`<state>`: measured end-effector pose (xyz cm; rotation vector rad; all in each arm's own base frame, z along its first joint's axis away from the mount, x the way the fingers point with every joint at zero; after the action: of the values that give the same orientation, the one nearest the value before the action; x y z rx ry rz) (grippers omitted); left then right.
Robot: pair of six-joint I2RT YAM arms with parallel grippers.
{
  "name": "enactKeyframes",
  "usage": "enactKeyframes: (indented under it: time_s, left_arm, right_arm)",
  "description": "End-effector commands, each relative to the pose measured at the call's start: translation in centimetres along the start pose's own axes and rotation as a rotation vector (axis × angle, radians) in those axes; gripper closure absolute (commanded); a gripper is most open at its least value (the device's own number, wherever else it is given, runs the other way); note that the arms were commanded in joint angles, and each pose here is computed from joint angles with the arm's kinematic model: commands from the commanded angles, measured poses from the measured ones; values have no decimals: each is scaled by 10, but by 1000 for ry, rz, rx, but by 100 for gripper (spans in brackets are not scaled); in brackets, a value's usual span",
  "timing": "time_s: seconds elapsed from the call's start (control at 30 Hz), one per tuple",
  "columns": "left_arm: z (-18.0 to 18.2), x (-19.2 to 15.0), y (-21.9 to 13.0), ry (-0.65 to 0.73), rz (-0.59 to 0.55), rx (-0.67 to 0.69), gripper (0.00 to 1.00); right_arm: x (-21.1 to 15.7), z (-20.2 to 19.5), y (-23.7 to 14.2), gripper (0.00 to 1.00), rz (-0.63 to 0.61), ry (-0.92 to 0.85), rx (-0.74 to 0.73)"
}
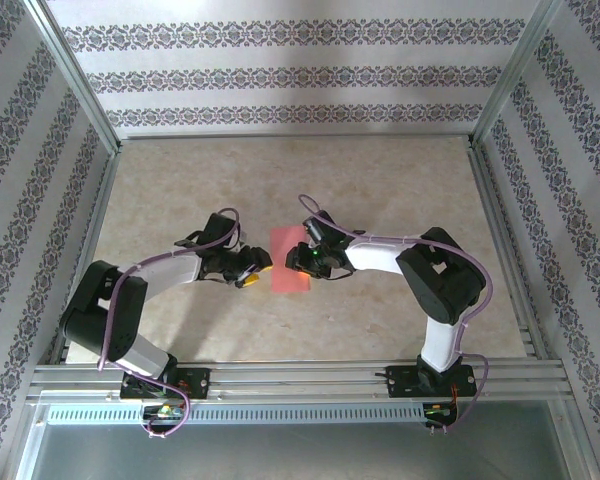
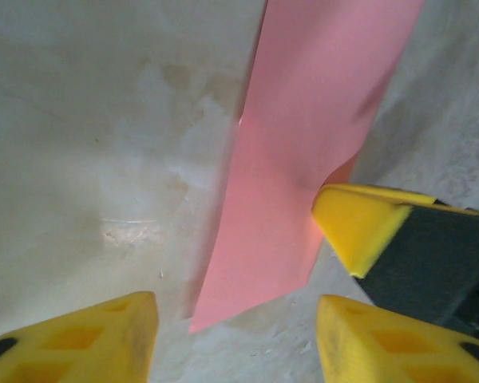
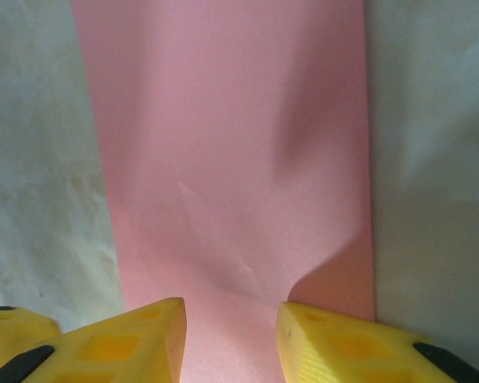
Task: Fold a paper plane with a square sheet of paper (pick it up from the middle)
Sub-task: Third fold the triangle at the center of the table.
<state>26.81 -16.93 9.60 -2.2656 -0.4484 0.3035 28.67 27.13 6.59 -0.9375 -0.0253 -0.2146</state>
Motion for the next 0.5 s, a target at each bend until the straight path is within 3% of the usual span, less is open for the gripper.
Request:
enactKeyframes:
  time_s: [0.0,0.37,0.47]
  left_arm:
    - [-1,-7,10,-9,35,-13,51]
    - [5,-8,26,-5,66,30,56]
    - [2,-7,28,4,72,30,61]
  right_arm:
    - [-16,-38,19,58,68,80,-76]
    - [-18,-51,14,58,78,93,-91]
    - [-18,-52,14,58,78,91,-94]
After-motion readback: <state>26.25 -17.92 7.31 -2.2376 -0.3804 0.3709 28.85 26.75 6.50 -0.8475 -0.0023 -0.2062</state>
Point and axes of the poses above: each hand's point on the last joint's axis, 136 mm out from that joint toward the fingers, its own y axis out along the fingers, its own z axis along the line the jaws close on, x = y × z, the point moved 6 cm from there along -y, back along the fingers, and after that the axes turned 2 degrees about -y, right-handed, at the moved point
